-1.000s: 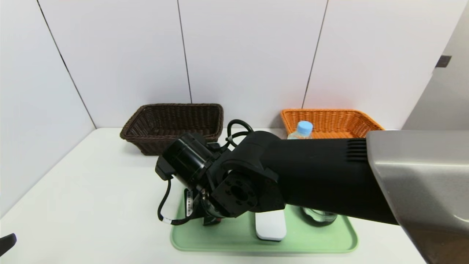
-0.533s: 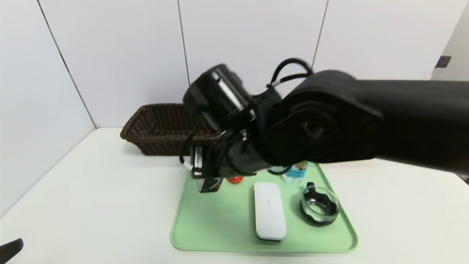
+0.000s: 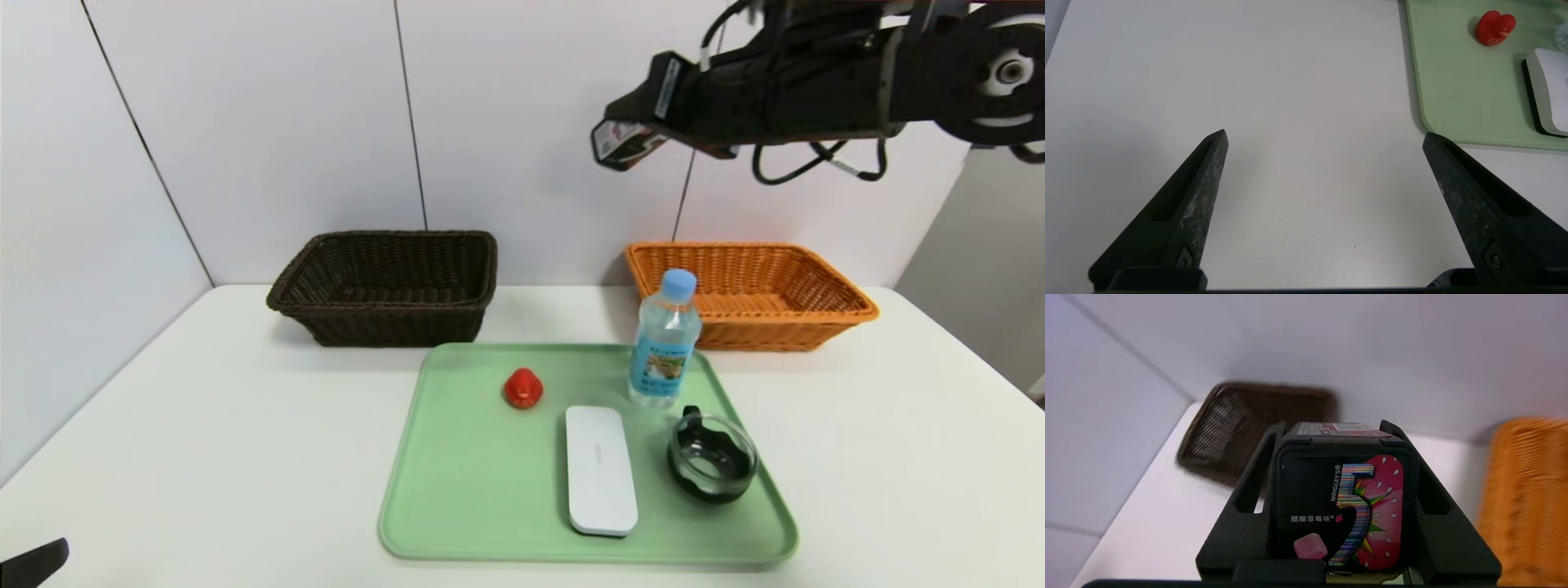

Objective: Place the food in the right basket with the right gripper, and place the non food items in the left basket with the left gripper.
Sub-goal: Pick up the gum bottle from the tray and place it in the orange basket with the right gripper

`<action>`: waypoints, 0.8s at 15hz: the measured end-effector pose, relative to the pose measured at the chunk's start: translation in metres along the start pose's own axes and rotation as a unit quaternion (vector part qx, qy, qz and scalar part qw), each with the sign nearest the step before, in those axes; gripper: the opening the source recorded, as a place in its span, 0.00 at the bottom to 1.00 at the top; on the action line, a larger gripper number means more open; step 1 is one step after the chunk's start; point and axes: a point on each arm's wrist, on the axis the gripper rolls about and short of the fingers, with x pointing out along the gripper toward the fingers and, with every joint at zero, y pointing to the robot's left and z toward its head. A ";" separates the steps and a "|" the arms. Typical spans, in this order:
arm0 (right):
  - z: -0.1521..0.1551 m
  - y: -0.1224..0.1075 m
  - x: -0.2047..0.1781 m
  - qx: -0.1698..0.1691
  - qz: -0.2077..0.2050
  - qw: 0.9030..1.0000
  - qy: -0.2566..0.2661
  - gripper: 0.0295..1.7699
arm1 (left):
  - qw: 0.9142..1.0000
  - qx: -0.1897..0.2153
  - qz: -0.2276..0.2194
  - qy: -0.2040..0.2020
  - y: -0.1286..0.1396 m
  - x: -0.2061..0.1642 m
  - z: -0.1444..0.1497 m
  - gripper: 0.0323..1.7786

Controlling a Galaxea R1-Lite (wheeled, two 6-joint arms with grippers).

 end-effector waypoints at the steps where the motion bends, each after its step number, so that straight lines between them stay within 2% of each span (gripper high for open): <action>1: 0.009 -0.020 -0.003 -0.001 -0.021 1.000 -0.013 0.42 | 1.000 0.000 0.000 -0.002 0.000 0.001 0.002 0.95; 3: 0.019 -0.064 -0.005 0.002 -0.077 0.997 -0.019 0.42 | 1.000 0.001 -0.002 -0.004 0.000 0.002 0.004 0.95; 6: 0.008 -0.126 0.003 0.025 -0.159 0.986 0.032 0.42 | 1.000 0.001 -0.001 -0.002 -0.001 0.006 0.007 0.95; 9: -0.010 -0.170 0.020 0.040 -0.208 0.975 0.068 0.42 | 1.000 0.003 -0.003 -0.007 -0.001 0.012 0.013 0.95; 12: -0.032 -0.205 0.040 0.036 -0.238 0.965 0.103 0.42 | 1.000 0.019 -0.003 -0.006 -0.002 0.015 0.016 0.95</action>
